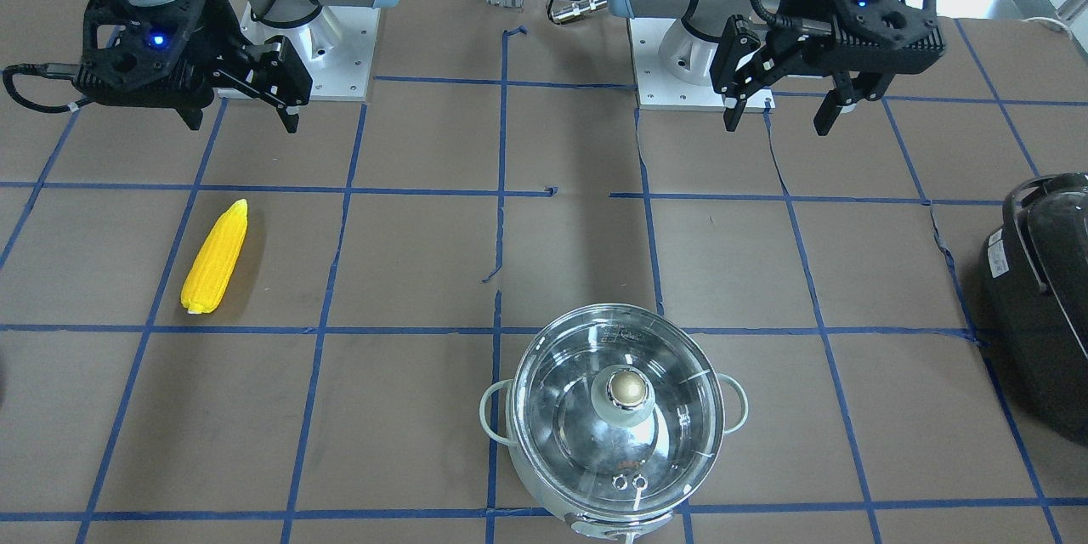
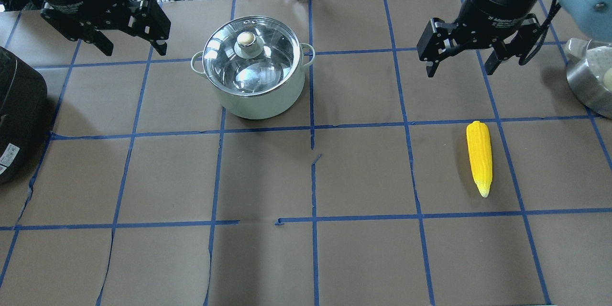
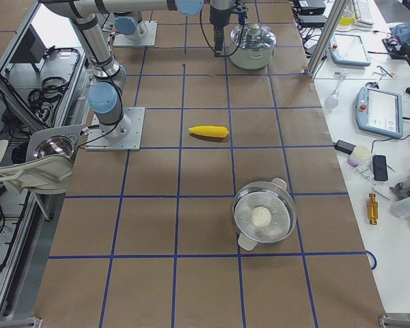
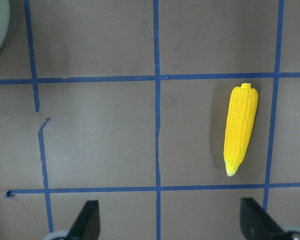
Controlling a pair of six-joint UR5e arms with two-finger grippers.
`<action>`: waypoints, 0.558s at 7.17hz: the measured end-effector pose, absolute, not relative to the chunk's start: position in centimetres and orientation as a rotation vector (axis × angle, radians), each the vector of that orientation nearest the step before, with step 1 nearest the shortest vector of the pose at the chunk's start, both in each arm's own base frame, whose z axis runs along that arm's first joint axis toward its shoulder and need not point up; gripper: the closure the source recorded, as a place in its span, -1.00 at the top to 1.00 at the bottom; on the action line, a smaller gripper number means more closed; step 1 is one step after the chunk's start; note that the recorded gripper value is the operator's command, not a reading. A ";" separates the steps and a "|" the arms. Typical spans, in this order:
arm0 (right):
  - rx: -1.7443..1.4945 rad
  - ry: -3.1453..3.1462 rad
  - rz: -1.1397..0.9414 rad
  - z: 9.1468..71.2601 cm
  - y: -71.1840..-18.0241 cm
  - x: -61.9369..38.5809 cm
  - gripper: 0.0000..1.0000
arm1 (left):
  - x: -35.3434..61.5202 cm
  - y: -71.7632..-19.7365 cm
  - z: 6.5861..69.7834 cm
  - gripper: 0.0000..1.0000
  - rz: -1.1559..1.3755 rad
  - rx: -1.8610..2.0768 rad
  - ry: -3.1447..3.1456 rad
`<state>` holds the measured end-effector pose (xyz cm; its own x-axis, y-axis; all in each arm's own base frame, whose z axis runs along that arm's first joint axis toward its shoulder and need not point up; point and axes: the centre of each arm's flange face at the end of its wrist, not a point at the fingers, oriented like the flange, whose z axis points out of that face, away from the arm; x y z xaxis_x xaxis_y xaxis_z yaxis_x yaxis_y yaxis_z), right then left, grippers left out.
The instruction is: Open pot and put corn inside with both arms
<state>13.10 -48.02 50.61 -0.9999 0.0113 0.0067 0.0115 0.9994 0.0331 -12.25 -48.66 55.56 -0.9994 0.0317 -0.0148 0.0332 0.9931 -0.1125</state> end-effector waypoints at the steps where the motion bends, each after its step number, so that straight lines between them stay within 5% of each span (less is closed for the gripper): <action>1: -0.017 -3.135 -0.053 50.6 -48.0 13.1 1.00 | -12.2 -48.7 55.5 0.79 -0.176 0.049 3.125; 4: -0.012 -3.134 -0.054 50.6 -48.0 13.1 1.00 | -12.1 -49.9 54.1 0.81 -0.151 0.035 3.134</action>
<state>13.13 -48.04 50.56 -0.9999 0.0075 0.0076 0.0078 0.9994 0.0343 -12.07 -49.91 54.11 -0.9997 0.0218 -0.0053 0.0222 0.9951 -0.0959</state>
